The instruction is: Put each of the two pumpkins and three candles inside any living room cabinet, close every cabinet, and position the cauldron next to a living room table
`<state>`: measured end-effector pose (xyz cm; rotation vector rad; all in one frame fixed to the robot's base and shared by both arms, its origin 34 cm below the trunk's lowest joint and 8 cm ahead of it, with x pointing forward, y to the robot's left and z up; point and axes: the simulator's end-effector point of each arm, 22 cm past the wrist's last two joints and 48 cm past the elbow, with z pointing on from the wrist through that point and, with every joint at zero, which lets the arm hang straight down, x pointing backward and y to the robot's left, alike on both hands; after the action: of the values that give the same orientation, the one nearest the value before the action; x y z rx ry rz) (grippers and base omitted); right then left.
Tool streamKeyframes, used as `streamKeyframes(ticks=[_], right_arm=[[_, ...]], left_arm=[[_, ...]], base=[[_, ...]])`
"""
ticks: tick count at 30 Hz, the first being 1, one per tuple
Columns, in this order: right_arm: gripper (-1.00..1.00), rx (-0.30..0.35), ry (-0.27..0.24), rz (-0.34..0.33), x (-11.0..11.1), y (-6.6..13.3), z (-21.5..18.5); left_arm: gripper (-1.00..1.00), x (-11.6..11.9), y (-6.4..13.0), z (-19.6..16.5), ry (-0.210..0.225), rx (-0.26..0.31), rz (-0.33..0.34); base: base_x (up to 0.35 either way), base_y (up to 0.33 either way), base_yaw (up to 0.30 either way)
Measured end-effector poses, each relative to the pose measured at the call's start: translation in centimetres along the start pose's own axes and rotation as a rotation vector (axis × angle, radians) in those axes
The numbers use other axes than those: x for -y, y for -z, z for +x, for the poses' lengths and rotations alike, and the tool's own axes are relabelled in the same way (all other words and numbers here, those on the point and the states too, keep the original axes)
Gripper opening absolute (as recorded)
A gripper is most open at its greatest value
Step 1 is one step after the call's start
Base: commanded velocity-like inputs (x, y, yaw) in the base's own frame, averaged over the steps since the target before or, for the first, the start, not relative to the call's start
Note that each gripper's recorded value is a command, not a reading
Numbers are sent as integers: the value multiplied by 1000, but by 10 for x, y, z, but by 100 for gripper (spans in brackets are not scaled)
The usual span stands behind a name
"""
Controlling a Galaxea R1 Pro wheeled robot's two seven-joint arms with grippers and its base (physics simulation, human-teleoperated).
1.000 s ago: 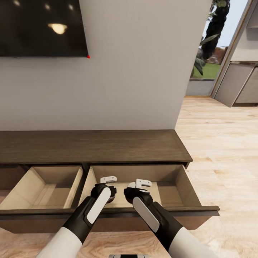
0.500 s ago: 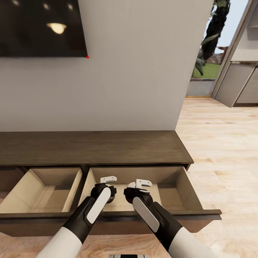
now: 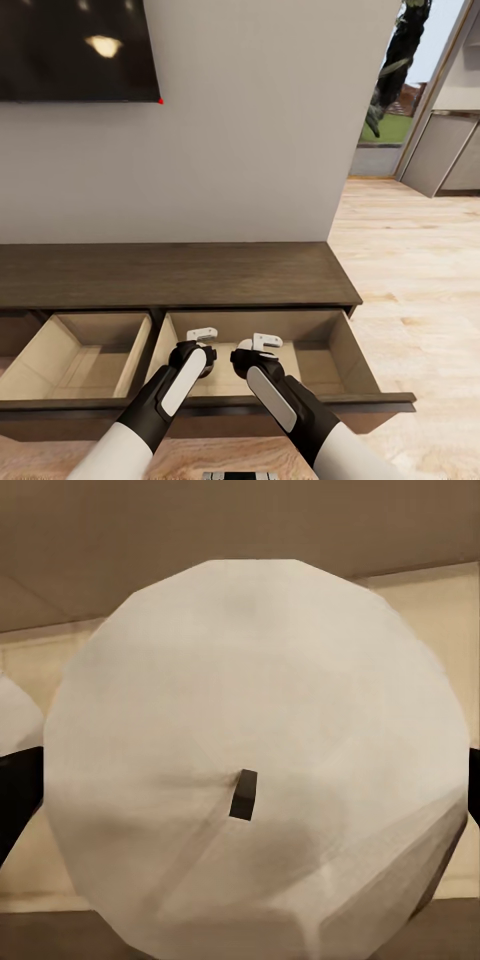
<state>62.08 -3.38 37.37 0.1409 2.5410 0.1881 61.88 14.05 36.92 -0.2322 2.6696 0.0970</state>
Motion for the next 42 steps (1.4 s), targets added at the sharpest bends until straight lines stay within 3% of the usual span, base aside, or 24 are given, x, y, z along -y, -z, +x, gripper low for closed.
streamKeyframes(ticks=[13,42], right_arm=[[-100,-52,-6,7,5,-20,23],[-100,-63,-6,10,7,-24,28]], left_arm=[[-100,-1,-22,18,-3,-47,-7],[-100,-1,-27,21,-2,-54,-7]], base=[[0,0,0],[0,0,0]])
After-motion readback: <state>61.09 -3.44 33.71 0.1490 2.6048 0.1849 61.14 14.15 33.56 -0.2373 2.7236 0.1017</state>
